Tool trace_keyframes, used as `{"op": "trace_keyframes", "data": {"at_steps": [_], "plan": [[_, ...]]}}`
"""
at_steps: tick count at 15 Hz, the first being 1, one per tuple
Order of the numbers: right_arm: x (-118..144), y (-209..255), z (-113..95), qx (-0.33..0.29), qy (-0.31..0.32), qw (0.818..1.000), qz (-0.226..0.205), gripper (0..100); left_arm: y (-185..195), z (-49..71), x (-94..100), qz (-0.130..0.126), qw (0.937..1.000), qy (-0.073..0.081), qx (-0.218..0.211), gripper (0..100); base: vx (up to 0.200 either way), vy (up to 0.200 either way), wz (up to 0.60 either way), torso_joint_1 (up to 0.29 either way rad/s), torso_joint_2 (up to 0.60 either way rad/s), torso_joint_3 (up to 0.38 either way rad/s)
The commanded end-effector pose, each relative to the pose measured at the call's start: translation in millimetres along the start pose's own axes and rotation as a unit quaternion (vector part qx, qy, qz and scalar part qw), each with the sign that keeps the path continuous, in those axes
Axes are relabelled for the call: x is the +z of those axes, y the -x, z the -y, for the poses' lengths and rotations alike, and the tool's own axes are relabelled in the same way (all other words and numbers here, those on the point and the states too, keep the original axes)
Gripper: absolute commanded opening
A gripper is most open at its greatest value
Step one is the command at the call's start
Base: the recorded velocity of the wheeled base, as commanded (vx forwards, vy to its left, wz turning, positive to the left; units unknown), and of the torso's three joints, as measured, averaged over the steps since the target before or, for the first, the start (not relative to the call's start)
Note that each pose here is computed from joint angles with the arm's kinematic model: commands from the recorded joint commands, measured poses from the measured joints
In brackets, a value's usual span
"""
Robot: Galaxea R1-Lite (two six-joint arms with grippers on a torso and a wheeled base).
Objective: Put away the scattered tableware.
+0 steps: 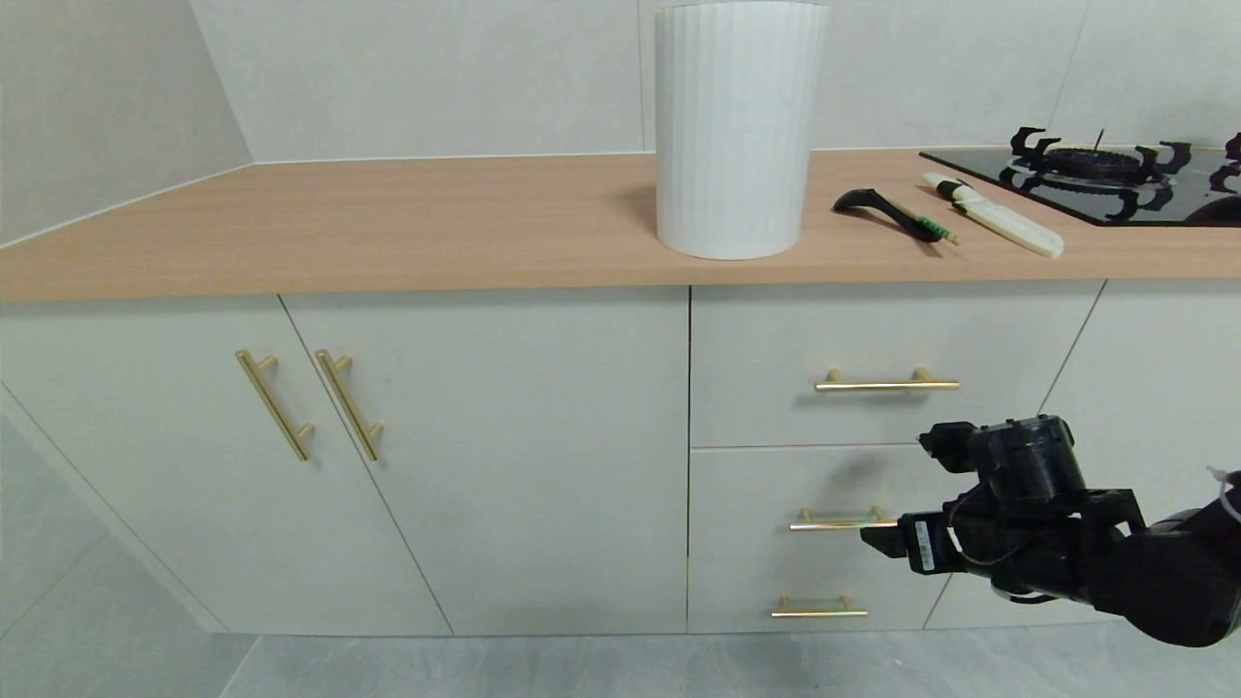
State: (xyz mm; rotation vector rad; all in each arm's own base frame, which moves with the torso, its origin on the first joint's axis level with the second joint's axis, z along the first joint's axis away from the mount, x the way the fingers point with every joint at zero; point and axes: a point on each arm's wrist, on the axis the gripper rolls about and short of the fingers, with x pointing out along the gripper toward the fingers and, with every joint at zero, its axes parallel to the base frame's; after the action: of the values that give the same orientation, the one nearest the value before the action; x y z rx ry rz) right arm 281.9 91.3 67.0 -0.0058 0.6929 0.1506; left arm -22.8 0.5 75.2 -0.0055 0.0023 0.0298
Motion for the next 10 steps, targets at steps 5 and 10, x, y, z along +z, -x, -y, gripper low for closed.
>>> {"op": "trace_keyframes", "data": {"at_steps": [5,10], "plan": [[-21.0,-54.2,1.5,-0.043,-0.035,0.998,0.037,100,0.0,0.0,0.0,0.0,1.0,0.0,0.0,100,0.0,0.0,0.0,0.0,0.0,0.0],[-27.4,-73.3,2.7,-0.042,-0.049,0.996,0.068,100,0.0,0.0,0.0,0.0,1.0,0.0,0.0,100,0.0,0.0,0.0,0.0,0.0,0.0]]}}
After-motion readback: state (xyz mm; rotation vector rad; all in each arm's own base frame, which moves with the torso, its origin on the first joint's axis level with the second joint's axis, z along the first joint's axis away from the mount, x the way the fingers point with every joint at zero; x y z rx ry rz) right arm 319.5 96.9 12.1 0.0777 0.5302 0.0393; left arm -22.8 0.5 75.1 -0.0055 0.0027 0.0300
